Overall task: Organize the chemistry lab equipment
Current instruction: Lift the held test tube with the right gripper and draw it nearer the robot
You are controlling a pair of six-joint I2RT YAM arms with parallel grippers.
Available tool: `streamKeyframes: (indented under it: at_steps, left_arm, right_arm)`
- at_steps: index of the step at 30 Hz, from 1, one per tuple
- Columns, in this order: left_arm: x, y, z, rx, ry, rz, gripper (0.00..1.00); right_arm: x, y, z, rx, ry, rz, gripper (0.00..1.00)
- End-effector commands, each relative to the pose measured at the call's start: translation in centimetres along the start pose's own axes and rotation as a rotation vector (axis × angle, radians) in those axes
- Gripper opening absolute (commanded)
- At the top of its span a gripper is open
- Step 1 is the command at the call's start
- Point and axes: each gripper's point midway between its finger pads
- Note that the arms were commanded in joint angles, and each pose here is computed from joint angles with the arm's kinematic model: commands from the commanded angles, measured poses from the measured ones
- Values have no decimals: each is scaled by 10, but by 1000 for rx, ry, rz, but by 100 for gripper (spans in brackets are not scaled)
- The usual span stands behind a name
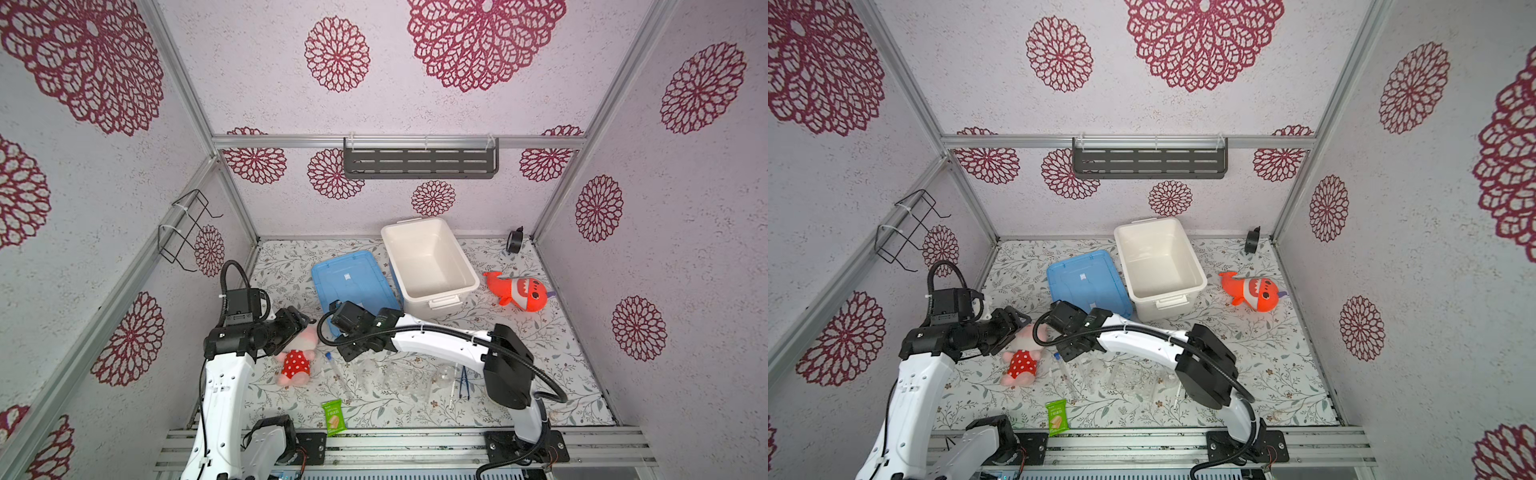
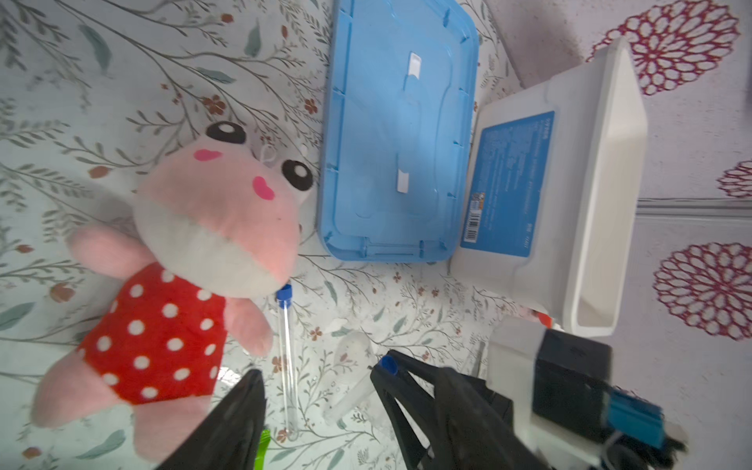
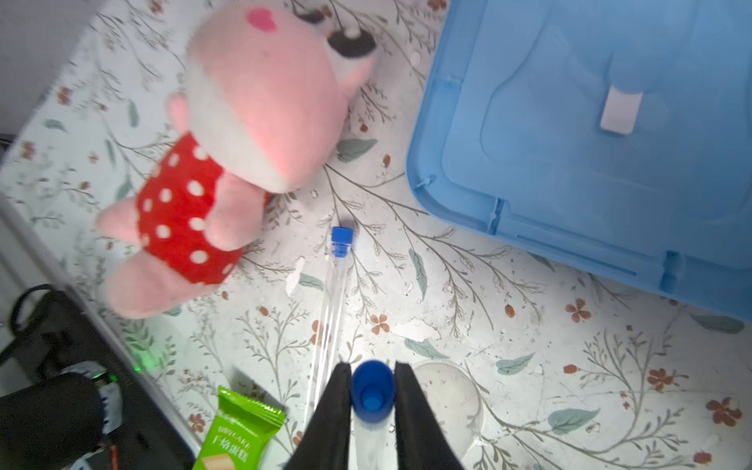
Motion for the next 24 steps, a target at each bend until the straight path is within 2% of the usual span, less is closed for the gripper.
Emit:
streamKeyframes:
  at_steps: [1,14,17,21,24]
  left_arm:
    - [-18,-6,1,34,-115,-11,69]
    - [-19,1,-1,-6,-107,-37,68]
    - [-19,3,0,-8,-106,-37,68]
    - [-18,4,2,-12,-103,-45,68]
    - [-17,4,4,-9,-105,-62,68]
  right_arm:
    - [12,26,-30,-176,54,-22,22]
    - [7,7,-115,-402,40,-58,19]
    - [4,1,-137,-481,64,-69,19]
    - [14,-13,-162,-578,122,-168,22]
    - [3,-21,-176,-662,145,-127,22]
Point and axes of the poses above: each gripper's point midway between its finger pads, its own z axis out along the fingers, its own x axis along the line the jaws close on, y = z × x
